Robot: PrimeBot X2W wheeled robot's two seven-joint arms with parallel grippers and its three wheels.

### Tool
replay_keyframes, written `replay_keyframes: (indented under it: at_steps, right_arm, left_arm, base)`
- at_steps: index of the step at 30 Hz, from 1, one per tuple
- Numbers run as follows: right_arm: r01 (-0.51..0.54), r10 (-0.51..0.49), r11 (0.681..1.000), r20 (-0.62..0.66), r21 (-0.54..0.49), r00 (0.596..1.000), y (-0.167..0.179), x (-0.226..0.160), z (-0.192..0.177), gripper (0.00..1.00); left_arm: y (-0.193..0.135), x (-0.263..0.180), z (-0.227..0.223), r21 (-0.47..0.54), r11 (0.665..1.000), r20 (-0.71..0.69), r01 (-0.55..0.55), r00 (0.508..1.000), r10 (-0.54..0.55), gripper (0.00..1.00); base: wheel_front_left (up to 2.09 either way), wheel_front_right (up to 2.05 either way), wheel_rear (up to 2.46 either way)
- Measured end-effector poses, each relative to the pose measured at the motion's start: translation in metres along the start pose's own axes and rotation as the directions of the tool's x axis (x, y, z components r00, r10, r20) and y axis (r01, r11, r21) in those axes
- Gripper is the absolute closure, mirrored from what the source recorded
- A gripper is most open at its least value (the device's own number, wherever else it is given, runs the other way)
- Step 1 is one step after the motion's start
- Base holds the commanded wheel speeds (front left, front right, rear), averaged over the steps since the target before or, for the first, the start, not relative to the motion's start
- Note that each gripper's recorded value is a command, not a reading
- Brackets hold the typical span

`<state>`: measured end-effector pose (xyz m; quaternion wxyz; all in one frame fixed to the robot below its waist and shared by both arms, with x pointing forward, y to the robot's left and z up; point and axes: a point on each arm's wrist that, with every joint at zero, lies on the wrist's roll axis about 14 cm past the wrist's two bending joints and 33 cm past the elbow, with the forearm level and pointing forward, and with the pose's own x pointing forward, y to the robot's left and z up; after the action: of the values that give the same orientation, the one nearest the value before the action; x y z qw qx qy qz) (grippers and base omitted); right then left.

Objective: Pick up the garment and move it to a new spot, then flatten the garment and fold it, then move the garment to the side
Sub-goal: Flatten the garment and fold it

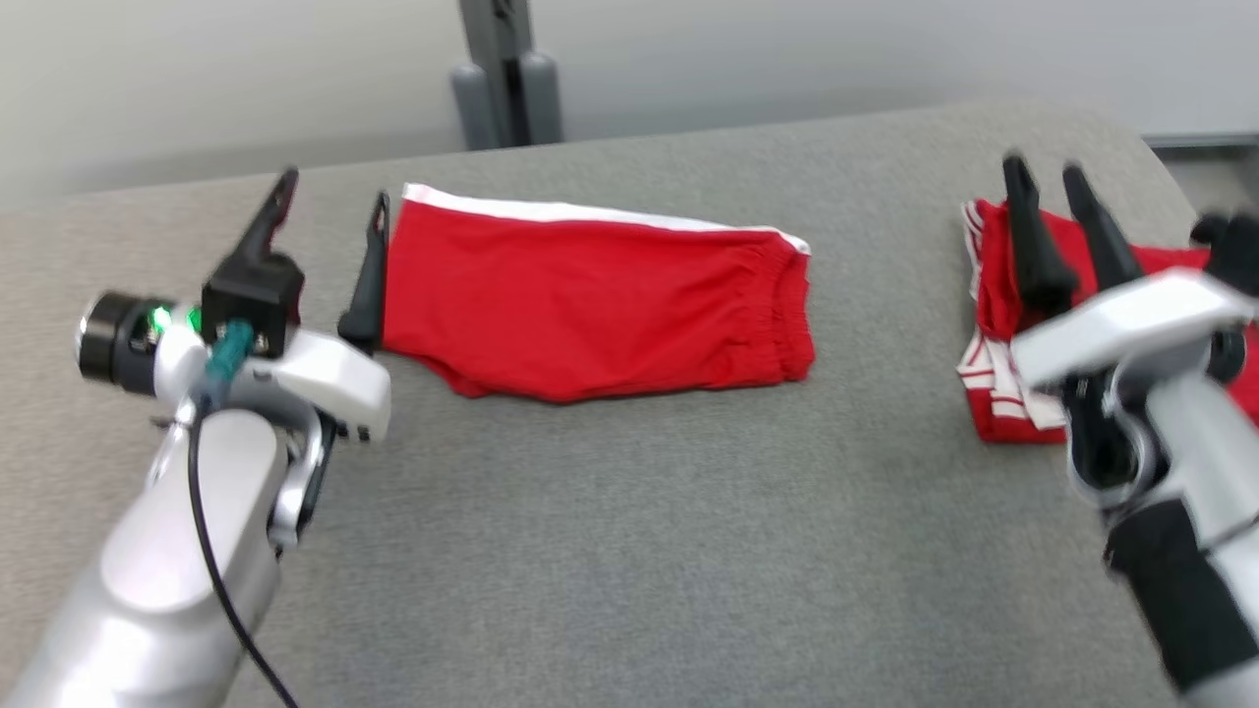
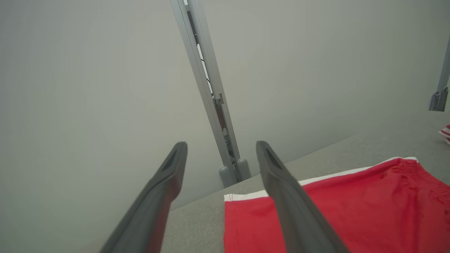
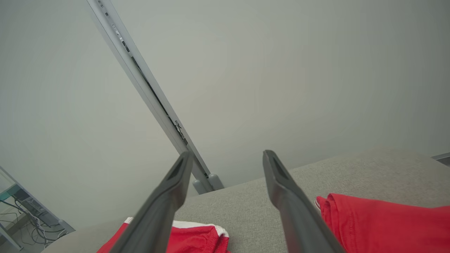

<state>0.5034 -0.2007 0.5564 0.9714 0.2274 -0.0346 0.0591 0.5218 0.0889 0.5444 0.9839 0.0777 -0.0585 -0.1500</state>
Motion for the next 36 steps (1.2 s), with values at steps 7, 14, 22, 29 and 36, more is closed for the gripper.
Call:
replay_keyframes:
  at_steps: [7, 14, 22, 29, 36]
  right_arm:
    - [-0.008, 0.008, 1.0, 0.034, -0.022, 0.999, 0.026, -0.049, -0.034, 0.0]
    - [0.031, -0.031, 1.0, 0.021, 0.004, 0.999, 0.029, -0.077, -0.051, 0.0]
    - [0.051, -0.051, 0.999, 0.0, 0.008, 0.999, 0.027, -0.092, -0.059, 0.0]
    - [0.05, -0.05, 0.999, -0.019, -0.004, 0.999, 0.028, -0.092, -0.066, 0.0]
    - [0.054, -0.05, 0.998, -0.102, 0.038, 0.994, 0.03, -0.081, -0.093, 0.0]
  left_arm:
    - [0.011, -0.064, 0.0, -0.058, 0.992, 0.012, -0.109, 0.994, 0.11, 0.0]
    - [0.009, -0.113, -0.002, -0.13, 0.974, 0.01, -0.186, 0.982, 0.189, 0.0]
    - [0.006, -0.143, -0.005, -0.192, 0.957, 0.003, -0.218, 0.975, 0.223, 0.0]
    - [0.005, -0.146, -0.008, -0.187, 0.96, -0.001, -0.208, 0.977, 0.211, 0.0]
    - [0.001, -0.146, -0.023, -0.187, 0.962, -0.042, -0.198, 0.98, 0.193, 0.0]
  base:
    - [0.0, 0.0, 0.0]
    - [0.0, 0.0, 0.0]
    - [0.0, 0.0, 0.0]
    - [0.0, 0.0, 0.0]
    - [0.0, 0.0, 0.0]
